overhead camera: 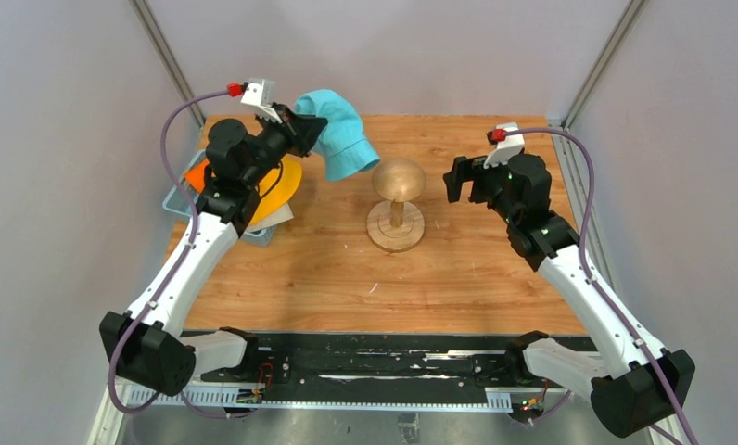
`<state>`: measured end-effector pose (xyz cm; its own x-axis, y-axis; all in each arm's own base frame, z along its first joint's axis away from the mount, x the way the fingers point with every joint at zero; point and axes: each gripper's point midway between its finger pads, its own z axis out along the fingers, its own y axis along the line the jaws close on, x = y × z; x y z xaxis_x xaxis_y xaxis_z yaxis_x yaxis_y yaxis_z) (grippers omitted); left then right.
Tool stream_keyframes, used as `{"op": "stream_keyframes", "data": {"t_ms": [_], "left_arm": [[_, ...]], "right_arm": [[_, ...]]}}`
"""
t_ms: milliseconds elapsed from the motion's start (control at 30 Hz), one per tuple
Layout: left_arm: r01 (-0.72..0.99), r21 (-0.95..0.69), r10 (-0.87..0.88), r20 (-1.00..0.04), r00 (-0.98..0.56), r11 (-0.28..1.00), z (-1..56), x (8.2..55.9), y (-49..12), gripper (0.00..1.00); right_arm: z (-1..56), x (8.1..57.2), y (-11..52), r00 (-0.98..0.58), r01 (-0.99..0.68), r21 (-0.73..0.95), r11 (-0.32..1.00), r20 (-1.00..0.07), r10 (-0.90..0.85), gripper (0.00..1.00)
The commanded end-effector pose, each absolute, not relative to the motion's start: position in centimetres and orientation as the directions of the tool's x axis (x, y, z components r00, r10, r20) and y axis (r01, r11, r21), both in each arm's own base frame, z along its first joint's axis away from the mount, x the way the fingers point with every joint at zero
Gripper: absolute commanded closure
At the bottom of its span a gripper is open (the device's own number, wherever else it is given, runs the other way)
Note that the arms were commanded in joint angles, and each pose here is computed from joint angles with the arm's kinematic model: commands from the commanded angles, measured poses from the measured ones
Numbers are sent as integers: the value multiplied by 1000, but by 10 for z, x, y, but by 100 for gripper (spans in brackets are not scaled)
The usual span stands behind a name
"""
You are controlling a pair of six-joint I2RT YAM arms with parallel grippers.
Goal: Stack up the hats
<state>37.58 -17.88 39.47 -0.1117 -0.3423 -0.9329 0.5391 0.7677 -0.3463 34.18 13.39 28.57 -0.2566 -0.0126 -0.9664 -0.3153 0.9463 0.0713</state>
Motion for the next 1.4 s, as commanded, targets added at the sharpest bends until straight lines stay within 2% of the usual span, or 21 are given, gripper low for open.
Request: {"op": "stream_keyframes", "data": {"t_ms": [0, 267, 400, 667, 1200, 1367], "left_arm": [[719, -265, -383, -924, 3, 643, 457, 360, -216, 100], [839, -233, -382, -924, -33, 492, 467, 361, -276, 100], [883, -229, -335, -938, -87, 410, 448, 362, -317, 100], [903, -269, -294, -940, -171, 335, 422, 367, -347, 100], [824, -301, -154, -954, -258, 481, 374, 357, -322, 100], [813, -314, -133, -949, -286, 490, 354, 344, -318, 100]], "right_arm": [[298, 340, 128, -209, -286, 51, 957, -978, -10, 1], [300, 342, 111, -202, -212, 34, 977, -979, -10, 1], [299, 341, 90, -197, -153, 41, 987, -980, 10, 1], [295, 339, 61, -202, -76, 66, 995, -978, 50, 1], [288, 342, 62, -223, -93, 97, 991, -972, 74, 1], [286, 344, 67, -232, -109, 108, 988, -969, 80, 1]]}}
